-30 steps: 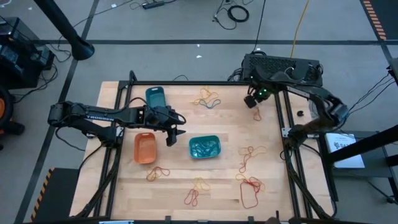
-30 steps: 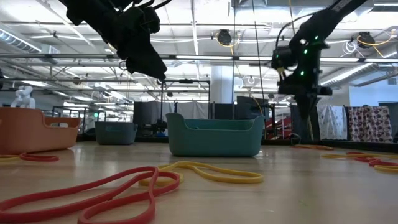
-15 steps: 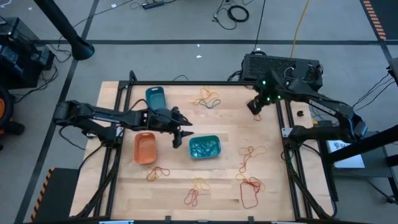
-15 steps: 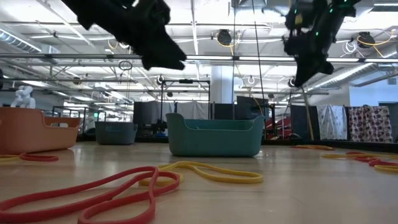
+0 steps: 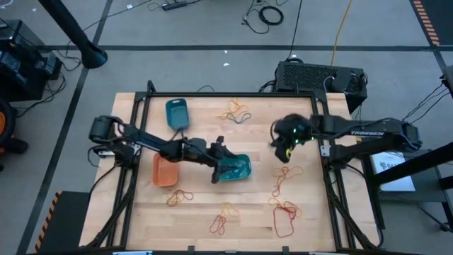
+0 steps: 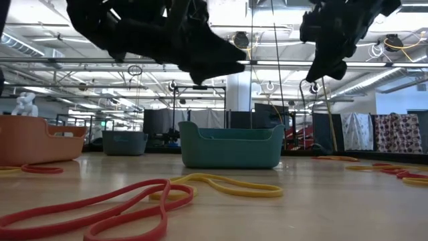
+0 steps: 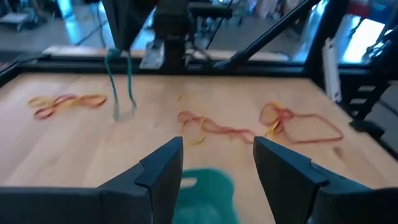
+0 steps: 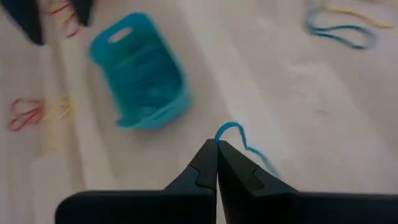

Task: Sort rubber bands into baskets
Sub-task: Put the blue rubber band into the green bin

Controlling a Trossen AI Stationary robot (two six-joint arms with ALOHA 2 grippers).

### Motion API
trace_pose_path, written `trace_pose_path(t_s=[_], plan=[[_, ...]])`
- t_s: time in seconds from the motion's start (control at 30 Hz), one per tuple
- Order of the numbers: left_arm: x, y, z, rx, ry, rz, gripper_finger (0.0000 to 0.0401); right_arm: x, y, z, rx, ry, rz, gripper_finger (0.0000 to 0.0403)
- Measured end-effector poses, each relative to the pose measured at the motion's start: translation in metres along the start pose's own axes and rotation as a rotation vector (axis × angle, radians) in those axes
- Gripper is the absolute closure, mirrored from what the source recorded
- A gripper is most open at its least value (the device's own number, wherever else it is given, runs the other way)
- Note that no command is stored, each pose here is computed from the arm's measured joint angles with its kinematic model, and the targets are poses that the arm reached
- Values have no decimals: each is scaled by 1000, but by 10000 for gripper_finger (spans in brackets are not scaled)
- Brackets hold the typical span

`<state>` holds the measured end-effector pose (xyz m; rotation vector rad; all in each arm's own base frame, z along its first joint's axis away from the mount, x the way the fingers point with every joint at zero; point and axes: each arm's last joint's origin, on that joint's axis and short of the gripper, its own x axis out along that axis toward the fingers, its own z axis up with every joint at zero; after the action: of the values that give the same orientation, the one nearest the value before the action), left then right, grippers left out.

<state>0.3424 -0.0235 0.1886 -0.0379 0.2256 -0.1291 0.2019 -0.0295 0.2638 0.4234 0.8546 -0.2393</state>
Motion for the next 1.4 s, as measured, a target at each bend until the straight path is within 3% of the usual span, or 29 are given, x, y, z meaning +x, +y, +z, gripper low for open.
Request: trace_pose_path(t_s=[0.23,0.47,0.83,1.4], plan=[[21,-7,-19,13,-120,-32,199,20,39,-11,-111,-25,185,402],[45,-11,-28,63,-146,-46,199,36,67,-21,-197,5,262,402],[75,-16,-30,72,-153,-59,199,49,77,-26,-225,14,235,402],[76,-13,-32,65,-135,3,199,49,79,-22,-233,-26,257,403]])
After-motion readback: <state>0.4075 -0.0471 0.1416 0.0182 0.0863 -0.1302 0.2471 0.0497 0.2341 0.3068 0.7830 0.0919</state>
